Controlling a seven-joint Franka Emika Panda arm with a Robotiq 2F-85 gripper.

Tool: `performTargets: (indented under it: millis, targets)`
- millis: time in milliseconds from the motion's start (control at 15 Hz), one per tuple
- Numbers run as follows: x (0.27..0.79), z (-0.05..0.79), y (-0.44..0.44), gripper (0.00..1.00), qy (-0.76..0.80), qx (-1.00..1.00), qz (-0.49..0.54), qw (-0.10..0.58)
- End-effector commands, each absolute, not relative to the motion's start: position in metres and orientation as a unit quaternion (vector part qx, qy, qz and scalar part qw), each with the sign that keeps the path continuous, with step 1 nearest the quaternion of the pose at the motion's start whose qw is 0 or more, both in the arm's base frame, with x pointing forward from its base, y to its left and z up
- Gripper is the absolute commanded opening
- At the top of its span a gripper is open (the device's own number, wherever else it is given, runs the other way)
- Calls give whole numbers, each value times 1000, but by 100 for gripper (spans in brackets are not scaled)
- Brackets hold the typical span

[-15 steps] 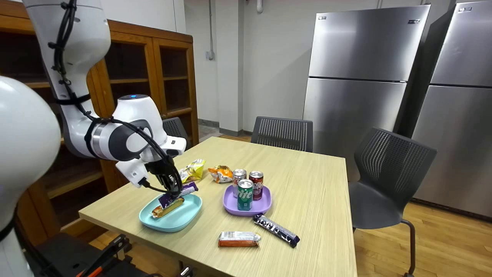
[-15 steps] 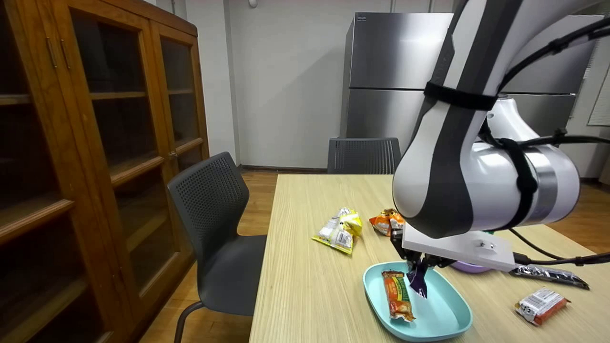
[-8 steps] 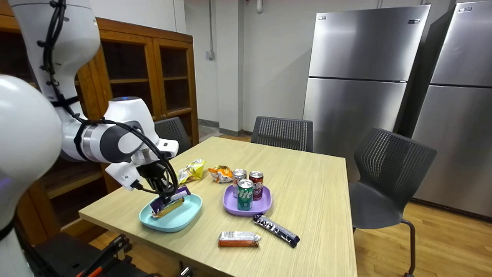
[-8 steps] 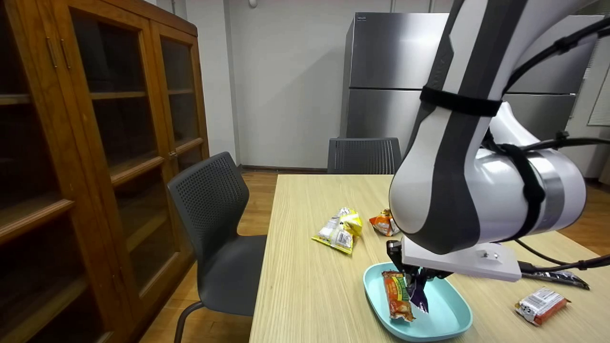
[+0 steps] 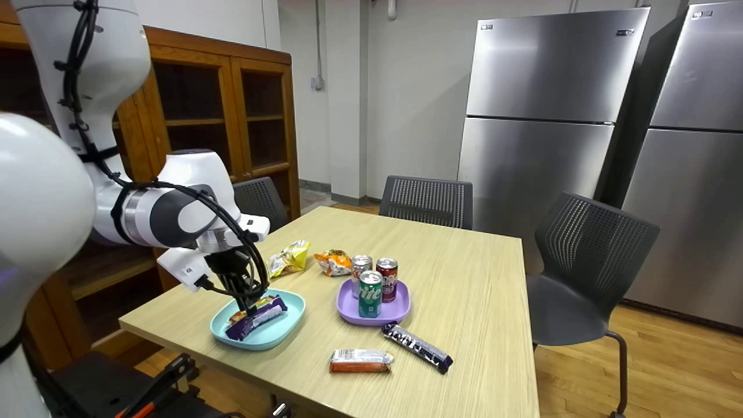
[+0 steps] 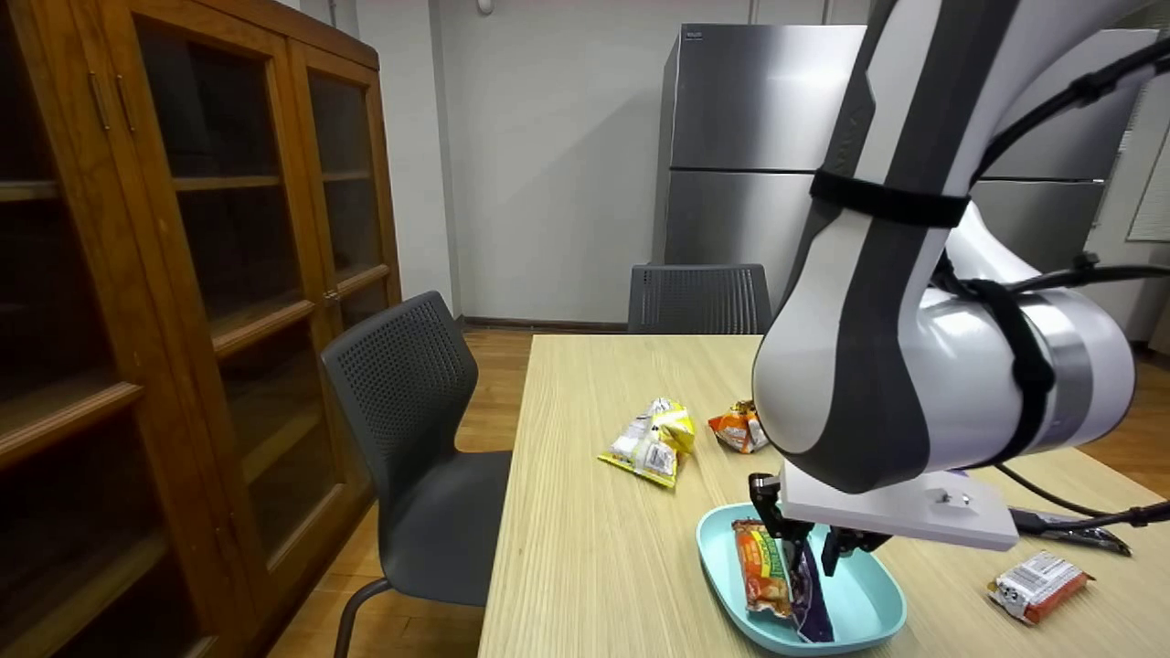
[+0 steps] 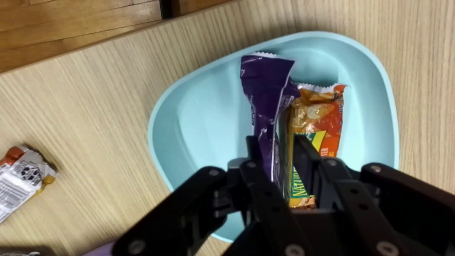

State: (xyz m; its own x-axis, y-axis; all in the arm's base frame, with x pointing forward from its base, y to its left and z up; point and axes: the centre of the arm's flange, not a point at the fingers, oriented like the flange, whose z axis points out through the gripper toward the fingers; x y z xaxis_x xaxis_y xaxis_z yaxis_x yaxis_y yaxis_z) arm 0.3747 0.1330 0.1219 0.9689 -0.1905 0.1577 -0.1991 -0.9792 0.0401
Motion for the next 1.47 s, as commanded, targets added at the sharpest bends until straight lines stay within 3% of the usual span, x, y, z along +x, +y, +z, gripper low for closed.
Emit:
performTargets:
  millis: [0,333,933,1400]
  targets:
    - [374,135,130,63,-86,993,72,30]
    - [383,152,127,99,-8,997,81,1]
    - [402,185,131,100,212,976,53,-23]
    - [420,187,114,100,282,959,20,-16]
